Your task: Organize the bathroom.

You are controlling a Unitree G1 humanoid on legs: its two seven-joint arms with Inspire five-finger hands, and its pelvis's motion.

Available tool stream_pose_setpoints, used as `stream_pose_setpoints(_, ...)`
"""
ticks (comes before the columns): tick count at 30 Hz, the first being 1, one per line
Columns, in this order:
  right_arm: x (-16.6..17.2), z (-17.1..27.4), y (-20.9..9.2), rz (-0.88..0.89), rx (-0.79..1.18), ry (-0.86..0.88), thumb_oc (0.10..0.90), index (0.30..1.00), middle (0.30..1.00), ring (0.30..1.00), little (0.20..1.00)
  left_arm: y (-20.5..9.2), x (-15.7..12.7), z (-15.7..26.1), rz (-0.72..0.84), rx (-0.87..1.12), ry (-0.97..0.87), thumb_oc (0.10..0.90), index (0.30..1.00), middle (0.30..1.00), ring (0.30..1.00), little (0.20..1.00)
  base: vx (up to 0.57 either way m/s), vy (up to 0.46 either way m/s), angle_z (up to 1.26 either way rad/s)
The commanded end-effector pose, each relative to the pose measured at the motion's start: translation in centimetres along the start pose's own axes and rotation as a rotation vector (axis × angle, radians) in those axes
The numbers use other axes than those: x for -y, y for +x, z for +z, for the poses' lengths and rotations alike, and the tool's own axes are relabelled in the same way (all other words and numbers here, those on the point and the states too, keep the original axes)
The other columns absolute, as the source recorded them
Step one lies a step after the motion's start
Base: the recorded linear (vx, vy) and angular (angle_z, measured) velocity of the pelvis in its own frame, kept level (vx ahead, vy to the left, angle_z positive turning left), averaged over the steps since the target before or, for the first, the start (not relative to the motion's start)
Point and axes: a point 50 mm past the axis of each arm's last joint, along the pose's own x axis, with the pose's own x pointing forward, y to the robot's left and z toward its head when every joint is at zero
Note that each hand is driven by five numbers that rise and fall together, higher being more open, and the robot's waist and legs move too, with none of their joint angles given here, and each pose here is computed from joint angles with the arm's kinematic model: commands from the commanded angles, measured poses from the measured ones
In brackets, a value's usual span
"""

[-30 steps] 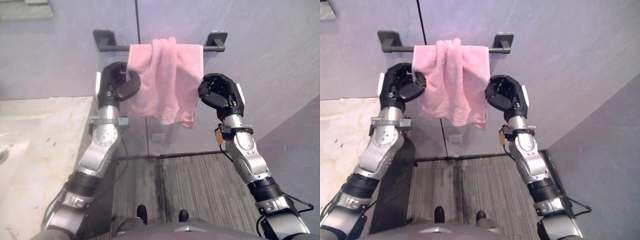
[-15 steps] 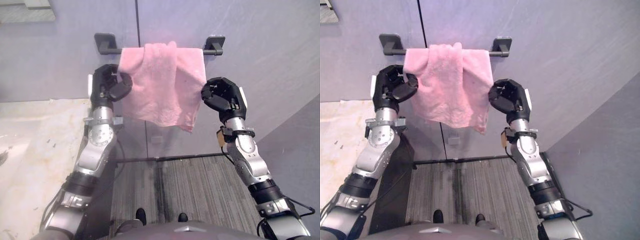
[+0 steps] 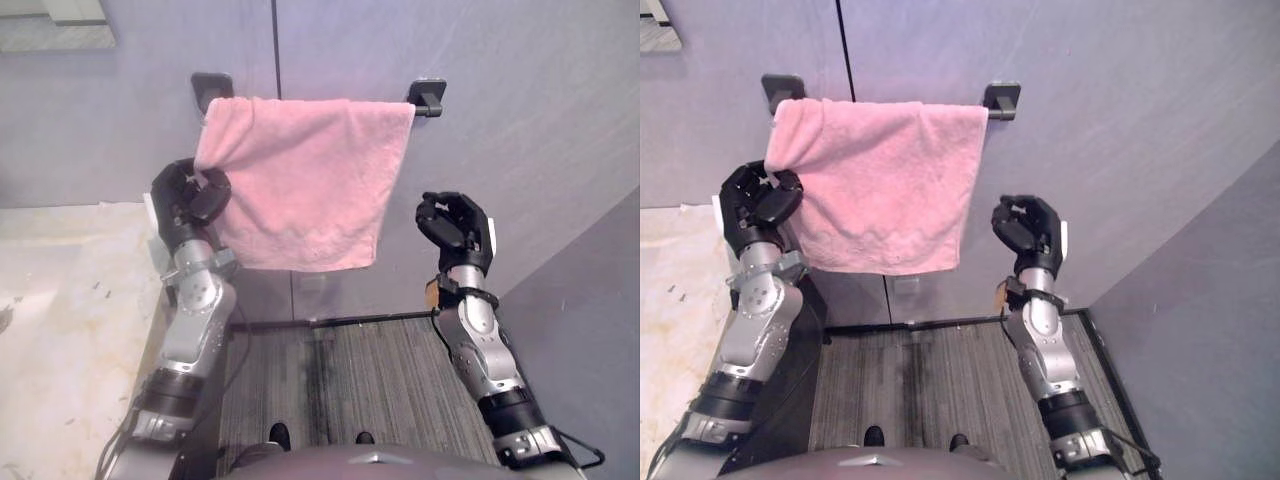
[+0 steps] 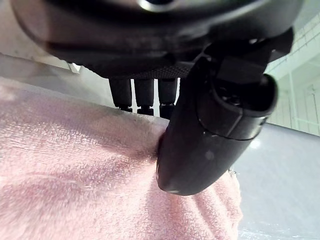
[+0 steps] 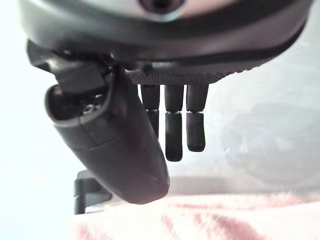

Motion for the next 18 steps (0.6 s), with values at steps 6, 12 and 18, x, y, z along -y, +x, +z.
stream_pose_setpoints(6,-1.3,4.3,1.1,0.046,0.243,0.075,0.422,0.333,0.333,0.333,0.333,0.7,2.8,1.8,-0.131,0.11,-0.03,0.689,0.733,0.733,0.733,0.733,0.0,0.0,0.0)
stream_pose_setpoints(12,-1.6,4.3,1.0,0.069,0.246,0.066,0.8,0.9,0.9,0.9,0.9,0.5,3.2,1.6,-0.191,0.094,-0.011,0.8,0.9,0.9,0.9,0.9,0.0,0.0,0.0)
stream_pose_setpoints(18,-1.9,4.5,1.1,0.128,0.261,0.025,0.8,0.9,0.9,0.9,0.9,0.4,3.0,1.2,-0.212,0.082,0.029,0.8,0.9,0.9,0.9,0.9,-0.01,-0.03,-0.01)
